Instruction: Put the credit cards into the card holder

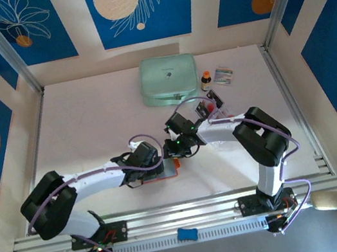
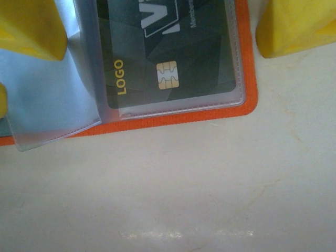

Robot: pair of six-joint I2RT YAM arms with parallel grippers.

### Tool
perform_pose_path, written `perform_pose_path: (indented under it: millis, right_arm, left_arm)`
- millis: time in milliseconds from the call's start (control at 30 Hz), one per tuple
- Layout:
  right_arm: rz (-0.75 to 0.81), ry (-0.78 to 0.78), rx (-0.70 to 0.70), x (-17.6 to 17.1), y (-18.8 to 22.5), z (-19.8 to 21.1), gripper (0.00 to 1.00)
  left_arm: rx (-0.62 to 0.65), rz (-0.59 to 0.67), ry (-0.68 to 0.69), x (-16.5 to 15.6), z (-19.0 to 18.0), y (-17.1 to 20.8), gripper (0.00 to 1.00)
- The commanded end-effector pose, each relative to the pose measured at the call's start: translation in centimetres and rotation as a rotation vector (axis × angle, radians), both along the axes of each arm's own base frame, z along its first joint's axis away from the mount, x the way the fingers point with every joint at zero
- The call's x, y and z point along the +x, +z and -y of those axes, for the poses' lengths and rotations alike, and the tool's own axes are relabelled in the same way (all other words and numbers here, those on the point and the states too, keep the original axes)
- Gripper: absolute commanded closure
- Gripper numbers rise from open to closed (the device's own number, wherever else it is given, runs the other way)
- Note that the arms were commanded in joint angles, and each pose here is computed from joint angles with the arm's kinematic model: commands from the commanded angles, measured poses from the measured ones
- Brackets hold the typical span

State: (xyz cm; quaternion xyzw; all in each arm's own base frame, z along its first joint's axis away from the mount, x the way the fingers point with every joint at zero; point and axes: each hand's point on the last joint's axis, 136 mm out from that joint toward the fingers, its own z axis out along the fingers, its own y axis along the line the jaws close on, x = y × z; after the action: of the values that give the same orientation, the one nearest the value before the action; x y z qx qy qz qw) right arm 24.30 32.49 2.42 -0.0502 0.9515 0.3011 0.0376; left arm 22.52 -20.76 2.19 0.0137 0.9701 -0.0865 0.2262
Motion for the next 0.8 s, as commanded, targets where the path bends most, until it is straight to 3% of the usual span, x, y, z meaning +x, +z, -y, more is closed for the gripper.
perform_pose_path:
  millis: [0,567,767]
  right_arm:
    - [-0.041,0.017,0.02,-0.6,-0.4,-0.6,0.75]
    - [-0.058,0.069,0.133,-1.0,2.0,-2.7,0.82]
    - [-0.041,0.065,0.164,-1.1,3.9,-3.0,0.78]
  left_arm:
    - [-0.008,-0.03,0.003,-0.8,-0.1,-1.0,0.06]
    - [-0.024,-0.008,0.008,-0.8,-0.2,-0.2,0.06]
    - [-0.038,0.043,0.018,-0.3,-0.5,1.9,0.04]
